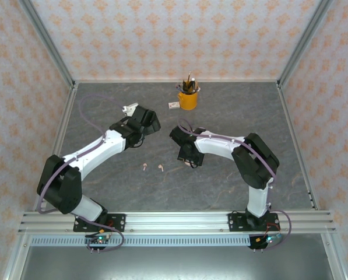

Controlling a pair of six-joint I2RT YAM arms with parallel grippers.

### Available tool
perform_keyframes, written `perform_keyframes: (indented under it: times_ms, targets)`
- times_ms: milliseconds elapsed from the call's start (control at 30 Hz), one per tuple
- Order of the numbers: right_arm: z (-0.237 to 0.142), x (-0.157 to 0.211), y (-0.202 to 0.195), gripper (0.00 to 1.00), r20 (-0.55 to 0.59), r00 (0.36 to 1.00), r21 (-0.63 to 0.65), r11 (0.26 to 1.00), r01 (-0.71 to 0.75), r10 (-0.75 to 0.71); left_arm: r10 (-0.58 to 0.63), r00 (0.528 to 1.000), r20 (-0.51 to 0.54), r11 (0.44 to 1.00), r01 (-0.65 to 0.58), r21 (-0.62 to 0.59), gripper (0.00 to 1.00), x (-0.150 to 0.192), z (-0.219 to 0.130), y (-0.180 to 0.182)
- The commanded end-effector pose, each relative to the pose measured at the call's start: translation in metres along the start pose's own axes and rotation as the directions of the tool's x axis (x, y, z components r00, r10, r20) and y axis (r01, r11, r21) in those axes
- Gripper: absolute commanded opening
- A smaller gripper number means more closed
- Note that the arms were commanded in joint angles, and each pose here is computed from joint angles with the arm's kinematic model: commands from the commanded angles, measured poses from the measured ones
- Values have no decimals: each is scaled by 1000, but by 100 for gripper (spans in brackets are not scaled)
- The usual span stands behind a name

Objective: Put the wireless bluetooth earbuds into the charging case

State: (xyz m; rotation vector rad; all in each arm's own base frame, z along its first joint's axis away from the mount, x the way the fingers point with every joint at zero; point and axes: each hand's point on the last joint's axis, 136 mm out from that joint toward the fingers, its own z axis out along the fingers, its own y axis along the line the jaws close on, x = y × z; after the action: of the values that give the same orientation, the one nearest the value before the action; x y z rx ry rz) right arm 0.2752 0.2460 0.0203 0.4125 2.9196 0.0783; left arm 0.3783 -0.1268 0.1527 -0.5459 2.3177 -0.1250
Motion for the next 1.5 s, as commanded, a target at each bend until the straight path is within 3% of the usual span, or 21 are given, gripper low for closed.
perform_keyframes:
  times_ms: [0, 133, 400, 633, 767, 1067, 1333, 1467]
  targets:
    - [-3, 3, 5, 60, -10, 1000, -14, 1000, -10, 10, -25, 995, 92, 996, 33, -88, 100, -18, -13, 21]
    - [-2, 5, 6, 60, -11, 1000, -17, 1000, -16, 16, -18, 994, 105, 982, 38, -186, 100, -20, -16, 38]
    - [0, 5, 6, 54, 0, 1000, -9, 999, -30, 30, -28, 995, 92, 985, 43, -166, 100, -15, -16, 33]
    - [-8, -4, 6, 51, 44, 999, -10, 1000, -29, 30, -53, 996, 78, 998, 51, 27, 100, -9, -15, 6]
    - [-16, -15, 1, 51, 72, 995, -33, 998, -62, 64, -53, 997, 64, 977, 39, 208, 100, -5, -18, -22]
    - [-26, -34, -23, 51, 99, 983, -80, 986, -146, 154, -56, 998, -13, 845, 54, 532, 100, 15, -27, -70]
    - [-34, -55, -36, 51, 129, 965, -126, 969, -212, 228, -87, 993, -75, 733, 115, 671, 100, 34, -31, -87]
    - [-38, -65, -36, 51, 129, 952, -177, 951, -252, 276, -120, 988, -93, 708, 151, 690, 100, 39, -26, -88]
